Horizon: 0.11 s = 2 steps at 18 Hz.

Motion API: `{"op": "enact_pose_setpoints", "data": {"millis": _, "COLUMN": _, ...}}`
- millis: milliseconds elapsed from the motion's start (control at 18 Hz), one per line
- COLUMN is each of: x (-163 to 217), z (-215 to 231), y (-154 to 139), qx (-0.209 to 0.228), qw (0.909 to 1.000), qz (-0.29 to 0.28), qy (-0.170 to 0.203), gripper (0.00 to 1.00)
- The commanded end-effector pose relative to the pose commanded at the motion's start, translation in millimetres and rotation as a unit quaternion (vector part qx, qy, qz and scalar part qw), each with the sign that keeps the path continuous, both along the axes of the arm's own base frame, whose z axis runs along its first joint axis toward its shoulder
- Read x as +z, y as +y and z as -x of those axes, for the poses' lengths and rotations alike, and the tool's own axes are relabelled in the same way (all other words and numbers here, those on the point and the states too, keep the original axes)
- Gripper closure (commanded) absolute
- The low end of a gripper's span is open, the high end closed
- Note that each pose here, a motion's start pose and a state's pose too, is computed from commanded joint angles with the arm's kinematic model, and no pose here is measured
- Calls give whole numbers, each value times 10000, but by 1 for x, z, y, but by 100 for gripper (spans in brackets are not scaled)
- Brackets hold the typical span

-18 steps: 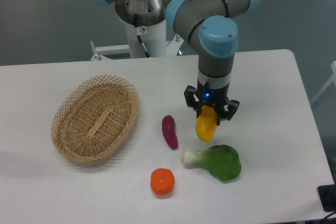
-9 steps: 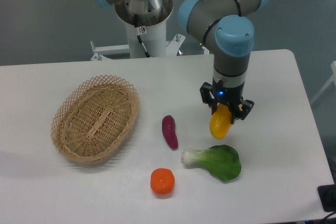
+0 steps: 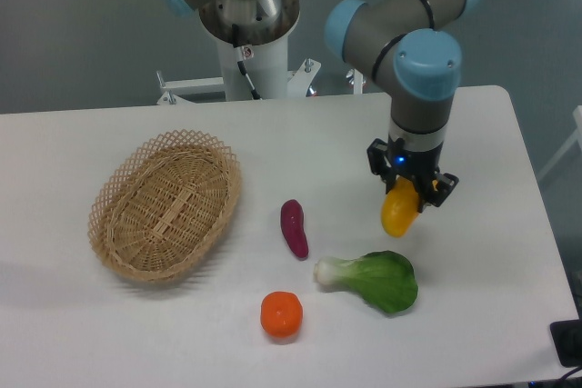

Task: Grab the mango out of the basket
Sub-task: 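Carry the mango up and away from the basket, holding it aloft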

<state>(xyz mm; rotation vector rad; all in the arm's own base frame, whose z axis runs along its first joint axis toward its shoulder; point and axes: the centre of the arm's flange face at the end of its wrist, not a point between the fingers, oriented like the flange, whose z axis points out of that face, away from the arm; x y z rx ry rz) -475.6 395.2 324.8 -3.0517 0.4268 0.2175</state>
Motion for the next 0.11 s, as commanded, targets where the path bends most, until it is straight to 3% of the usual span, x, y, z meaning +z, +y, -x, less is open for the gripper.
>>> {"op": "enact_pose_setpoints", "data": {"millis": 111, "x": -1, "z": -1, "y": 1, "qx": -8, "qw": 10000, "qz": 4, "qy": -7, "gripper": 45}}
